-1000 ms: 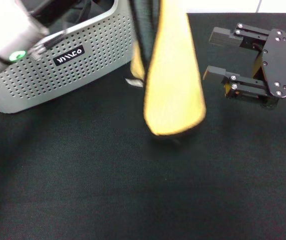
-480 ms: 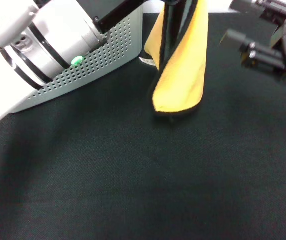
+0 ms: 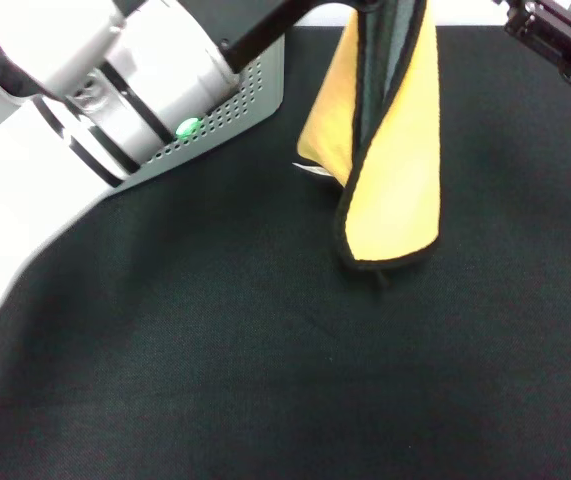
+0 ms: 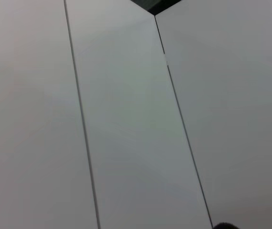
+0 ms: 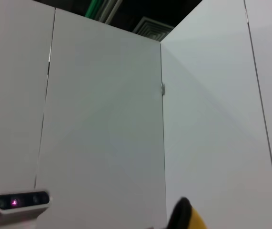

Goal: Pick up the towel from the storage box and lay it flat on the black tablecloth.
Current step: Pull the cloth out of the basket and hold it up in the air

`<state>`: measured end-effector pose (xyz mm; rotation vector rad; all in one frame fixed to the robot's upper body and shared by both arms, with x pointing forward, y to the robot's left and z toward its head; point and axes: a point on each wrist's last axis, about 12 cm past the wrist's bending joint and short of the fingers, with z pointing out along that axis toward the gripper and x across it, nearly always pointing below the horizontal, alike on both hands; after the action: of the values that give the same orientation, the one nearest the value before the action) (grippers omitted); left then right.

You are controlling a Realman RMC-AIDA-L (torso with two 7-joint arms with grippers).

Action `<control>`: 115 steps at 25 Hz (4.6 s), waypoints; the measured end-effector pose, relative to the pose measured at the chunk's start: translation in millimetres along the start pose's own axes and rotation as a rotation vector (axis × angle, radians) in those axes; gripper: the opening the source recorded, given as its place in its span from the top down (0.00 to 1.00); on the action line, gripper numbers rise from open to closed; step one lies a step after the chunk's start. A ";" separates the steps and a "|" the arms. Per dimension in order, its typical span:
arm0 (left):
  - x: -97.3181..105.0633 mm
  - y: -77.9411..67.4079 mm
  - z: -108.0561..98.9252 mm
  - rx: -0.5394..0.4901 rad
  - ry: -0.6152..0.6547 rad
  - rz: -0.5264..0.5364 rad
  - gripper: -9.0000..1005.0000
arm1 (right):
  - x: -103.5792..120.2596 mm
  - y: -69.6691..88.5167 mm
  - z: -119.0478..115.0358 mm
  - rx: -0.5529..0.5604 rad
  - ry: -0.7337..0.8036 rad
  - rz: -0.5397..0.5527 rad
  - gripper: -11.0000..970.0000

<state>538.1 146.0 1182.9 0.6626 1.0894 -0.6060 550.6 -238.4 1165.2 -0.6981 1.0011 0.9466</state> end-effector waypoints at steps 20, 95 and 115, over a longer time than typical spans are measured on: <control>4.3 -17.0 9.1 -0.043 -0.015 0.044 0.98 | 21.2 -5.0 9.4 0.122 0.045 0.017 0.35; -15.6 7.1 28.5 -0.165 -0.111 0.178 0.98 | 69.5 -9.0 0.4 0.309 0.161 0.181 0.35; -8.2 13.9 35.2 -0.203 -0.066 0.224 0.98 | 56.7 30.0 28.1 0.062 0.065 0.237 0.35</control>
<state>566.3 130.0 1204.1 0.5741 0.9839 -0.3168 547.1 -183.2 1122.2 -0.5698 1.1842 1.0988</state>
